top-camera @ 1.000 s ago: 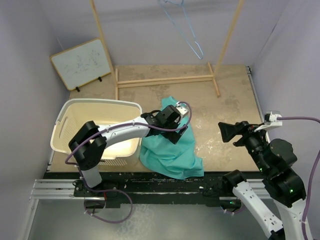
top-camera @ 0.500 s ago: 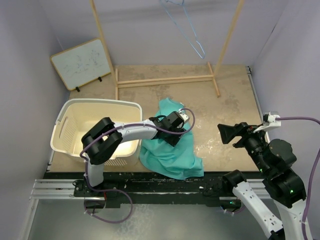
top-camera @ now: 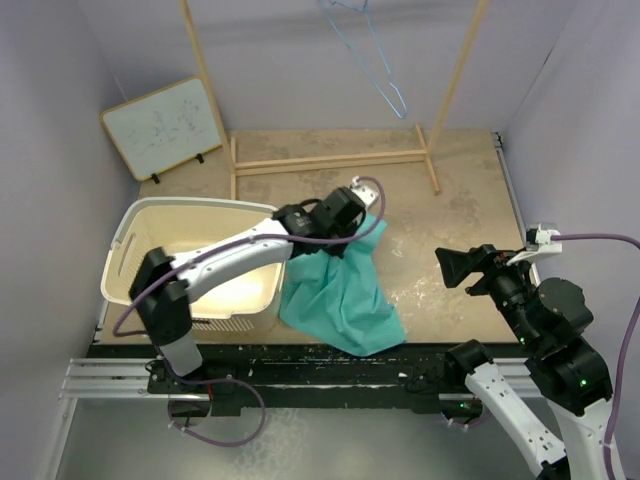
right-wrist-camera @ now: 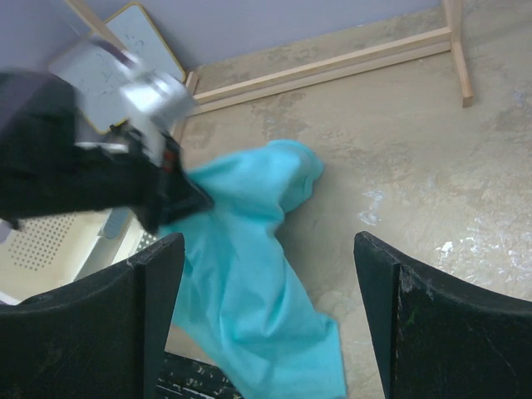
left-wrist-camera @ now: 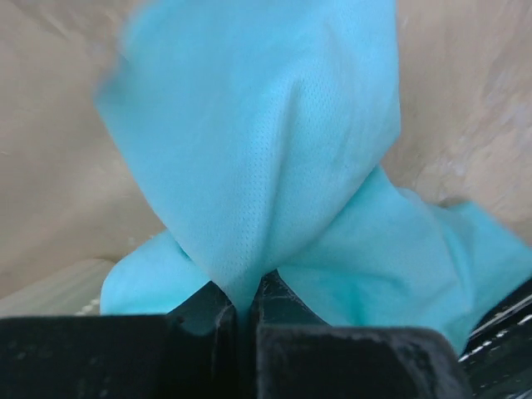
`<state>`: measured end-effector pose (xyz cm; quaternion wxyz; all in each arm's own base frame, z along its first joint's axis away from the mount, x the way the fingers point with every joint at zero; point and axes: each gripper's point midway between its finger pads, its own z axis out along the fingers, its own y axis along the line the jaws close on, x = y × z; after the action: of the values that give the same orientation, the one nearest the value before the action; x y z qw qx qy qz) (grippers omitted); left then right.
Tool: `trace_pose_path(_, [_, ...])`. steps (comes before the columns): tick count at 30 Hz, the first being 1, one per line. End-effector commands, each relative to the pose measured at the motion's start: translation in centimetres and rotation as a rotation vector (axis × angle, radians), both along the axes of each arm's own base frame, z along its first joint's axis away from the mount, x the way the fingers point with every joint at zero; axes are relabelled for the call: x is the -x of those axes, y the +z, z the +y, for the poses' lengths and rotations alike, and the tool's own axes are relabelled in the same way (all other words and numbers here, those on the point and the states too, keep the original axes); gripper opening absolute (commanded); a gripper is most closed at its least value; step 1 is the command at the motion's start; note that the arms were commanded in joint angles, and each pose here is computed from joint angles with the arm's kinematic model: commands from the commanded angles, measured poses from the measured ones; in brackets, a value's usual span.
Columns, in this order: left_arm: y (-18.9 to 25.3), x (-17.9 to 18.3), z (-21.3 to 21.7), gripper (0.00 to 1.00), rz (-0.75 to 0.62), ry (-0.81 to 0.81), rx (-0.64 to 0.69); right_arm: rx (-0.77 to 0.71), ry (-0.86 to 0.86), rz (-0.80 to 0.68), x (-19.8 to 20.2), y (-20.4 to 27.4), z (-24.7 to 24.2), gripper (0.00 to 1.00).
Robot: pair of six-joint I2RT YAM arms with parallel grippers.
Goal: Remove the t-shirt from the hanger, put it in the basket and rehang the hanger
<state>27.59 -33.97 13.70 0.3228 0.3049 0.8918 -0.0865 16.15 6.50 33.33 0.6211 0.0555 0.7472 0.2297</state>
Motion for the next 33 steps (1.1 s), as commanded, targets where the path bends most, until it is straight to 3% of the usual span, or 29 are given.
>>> trace_pose_path(1, [15.7,-2.8,4.6,0.00,-0.285,0.115,0.147,-0.024,0.000,-0.076,1.0,2.2,-0.5,0.84])
trace_pose_path(9, [31.6,-2.3,16.9,0.00,-0.595,0.355,0.227,-0.012,-0.005,-0.067,0.7,2.0,-0.5,0.84])
trace_pose_path(14, [36.5,0.7,22.0,0.01,-0.692,0.444,0.249,-0.005,-0.002,-0.060,0.4,1.9,-0.3,0.84])
trace_pose_path(18, [35.6,2.6,25.2,0.02,-0.700,0.514,0.215,-0.004,-0.001,-0.059,0.3,1.9,-0.3,0.83])
trace_pose_path(25, [25.8,3.4,27.2,0.08,-0.606,0.558,0.043,-0.005,0.011,-0.055,0.4,2.0,-0.1,0.83])
trace_pose_path(26, [24.2,3.5,26.9,0.13,-0.576,0.550,0.037,-0.005,0.013,-0.053,0.3,2.0,0.0,0.83])
trace_pose_path(28, [21.3,3.8,25.8,0.39,-0.510,0.508,0.042,-0.005,0.021,-0.052,0.4,2.1,0.1,0.83])
trace_pose_path(30, [19.9,4.4,24.9,0.35,-0.464,0.464,0.074,-0.005,0.024,-0.051,0.4,2.1,0.2,0.83])
trace_pose_path(31, [19.6,4.7,24.8,0.46,-0.454,0.459,0.096,-0.005,0.025,-0.050,0.4,2.2,0.2,0.83])
trace_pose_path(32, [19.8,4.9,24.8,0.63,-0.457,0.456,0.122,-0.004,0.026,-0.049,0.4,2.2,0.2,0.83])
trace_pose_path(33, [20.1,5.2,24.9,0.90,-0.467,0.455,0.151,-0.005,0.026,-0.050,0.4,2.3,0.2,0.83])
